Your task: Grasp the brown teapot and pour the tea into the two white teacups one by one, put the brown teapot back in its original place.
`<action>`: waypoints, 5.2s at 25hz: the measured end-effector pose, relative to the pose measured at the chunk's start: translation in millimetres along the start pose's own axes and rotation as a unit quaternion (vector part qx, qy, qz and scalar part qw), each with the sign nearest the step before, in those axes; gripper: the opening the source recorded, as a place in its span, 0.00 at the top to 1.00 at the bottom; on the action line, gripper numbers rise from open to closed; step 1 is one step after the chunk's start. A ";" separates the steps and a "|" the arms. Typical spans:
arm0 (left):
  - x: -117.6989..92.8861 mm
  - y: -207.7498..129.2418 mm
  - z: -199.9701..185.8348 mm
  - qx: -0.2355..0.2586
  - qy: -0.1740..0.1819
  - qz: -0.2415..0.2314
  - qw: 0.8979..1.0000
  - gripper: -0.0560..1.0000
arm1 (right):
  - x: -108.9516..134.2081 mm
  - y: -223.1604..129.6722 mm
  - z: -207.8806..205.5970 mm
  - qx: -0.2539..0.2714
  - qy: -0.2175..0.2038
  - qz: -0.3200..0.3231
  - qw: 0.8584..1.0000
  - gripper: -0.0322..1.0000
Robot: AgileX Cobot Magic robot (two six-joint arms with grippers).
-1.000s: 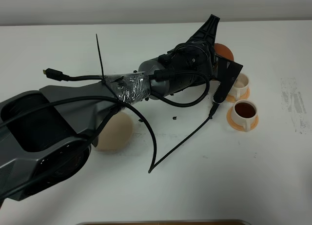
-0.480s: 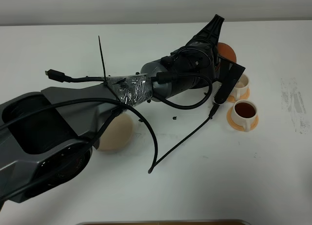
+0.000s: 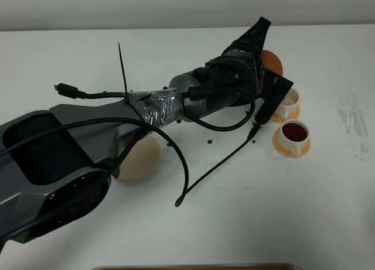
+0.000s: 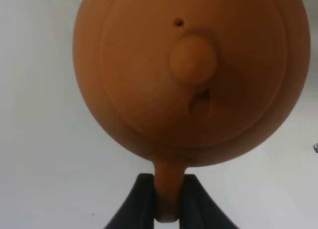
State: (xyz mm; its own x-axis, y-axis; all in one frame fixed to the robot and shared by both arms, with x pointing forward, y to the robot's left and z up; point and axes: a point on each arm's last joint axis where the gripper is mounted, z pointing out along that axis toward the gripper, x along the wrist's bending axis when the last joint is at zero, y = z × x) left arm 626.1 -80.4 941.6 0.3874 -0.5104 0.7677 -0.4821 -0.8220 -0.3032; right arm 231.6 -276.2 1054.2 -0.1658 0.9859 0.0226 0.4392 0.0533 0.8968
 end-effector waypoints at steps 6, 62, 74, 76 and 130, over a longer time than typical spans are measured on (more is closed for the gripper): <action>0.0 0.0 0.0 0.000 0.000 0.013 1.000 0.83 | 0.0 0.0 0.0 0.000 0.000 0.000 1.000 0.75; 7.4 7.7 0.7 -0.013 0.054 0.087 0.995 0.83 | 0.0 0.0 0.0 0.000 0.000 0.000 1.000 0.75; 4.3 9.5 4.8 -0.009 0.058 0.110 0.992 0.83 | 0.0 0.0 0.0 0.000 0.000 0.000 1.000 0.75; 4.7 9.3 4.8 -0.007 0.060 0.115 0.991 0.83 | 0.0 0.0 0.0 0.000 0.000 0.000 1.000 0.75; 15.9 8.9 4.8 0.013 0.106 0.192 0.976 0.83 | 0.0 0.0 0.0 0.000 0.000 0.000 1.000 0.75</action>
State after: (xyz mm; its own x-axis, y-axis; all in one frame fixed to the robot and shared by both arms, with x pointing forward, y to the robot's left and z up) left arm 631.7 -97.1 948.5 0.0095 -0.7210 0.6928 -0.5387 -0.5874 -0.6039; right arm 231.6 -276.2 1054.2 -0.1658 0.9859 0.0226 0.4392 0.0533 0.8968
